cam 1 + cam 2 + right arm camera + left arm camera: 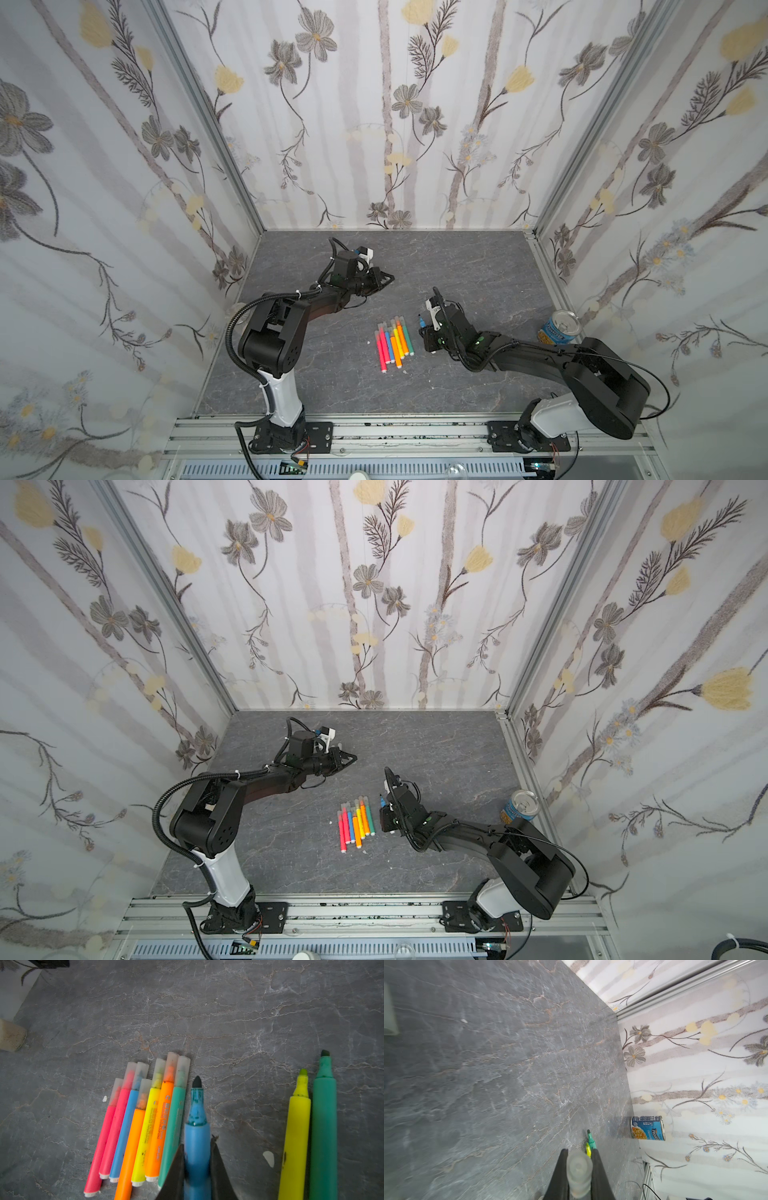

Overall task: Open the pen caps
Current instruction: 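Lower the uncapped blue highlighter with the right gripper while the left withdraws the cap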

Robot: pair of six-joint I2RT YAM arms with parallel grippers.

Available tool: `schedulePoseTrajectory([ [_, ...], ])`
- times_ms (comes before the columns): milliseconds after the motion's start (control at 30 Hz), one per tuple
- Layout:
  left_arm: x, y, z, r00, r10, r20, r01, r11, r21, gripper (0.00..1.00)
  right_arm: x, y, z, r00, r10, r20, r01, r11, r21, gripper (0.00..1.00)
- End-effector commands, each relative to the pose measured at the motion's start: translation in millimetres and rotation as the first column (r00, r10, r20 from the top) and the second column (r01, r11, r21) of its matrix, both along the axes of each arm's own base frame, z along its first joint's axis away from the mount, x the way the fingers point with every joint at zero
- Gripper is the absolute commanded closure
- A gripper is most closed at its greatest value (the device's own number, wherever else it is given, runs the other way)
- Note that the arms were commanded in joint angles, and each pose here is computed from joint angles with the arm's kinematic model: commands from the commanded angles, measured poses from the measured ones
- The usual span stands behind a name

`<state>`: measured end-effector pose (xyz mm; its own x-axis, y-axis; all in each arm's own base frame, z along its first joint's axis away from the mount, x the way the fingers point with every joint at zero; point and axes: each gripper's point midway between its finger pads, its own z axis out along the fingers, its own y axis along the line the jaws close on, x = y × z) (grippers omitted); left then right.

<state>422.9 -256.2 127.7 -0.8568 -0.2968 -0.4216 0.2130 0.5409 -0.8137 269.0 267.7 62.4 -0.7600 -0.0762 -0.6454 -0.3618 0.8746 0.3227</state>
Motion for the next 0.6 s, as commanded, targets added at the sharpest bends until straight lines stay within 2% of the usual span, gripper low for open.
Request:
schedulePoseTrajectory([
  [0,0.2,14.3,0.9,1.000,0.014,0.024,-0.015,0.999,0.029,1.00,7.5,-6.2,-6.2,0.999,-0.049,-0.003,0.049,0.997,-0.057,1.00],
  [233,0.8,36.0,-6.0,0.999,0.046,0.018,-0.046,0.998,0.039,1.00,19.1,-20.2,-20.5,0.994,-0.113,-0.008,0.110,0.974,-0.198,0.99],
  [300,1.5,40.9,-7.9,0.999,0.053,0.014,-0.053,0.998,0.038,1.00,26.3,-18.6,-10.7,0.992,-0.127,0.013,0.127,0.971,-0.204,0.99],
  [567,8.1,62.2,-7.5,0.996,0.087,0.016,-0.087,0.996,0.029,1.00,26.5,-25.1,-32.4,0.990,-0.140,-0.017,0.129,0.949,-0.287,0.97],
])
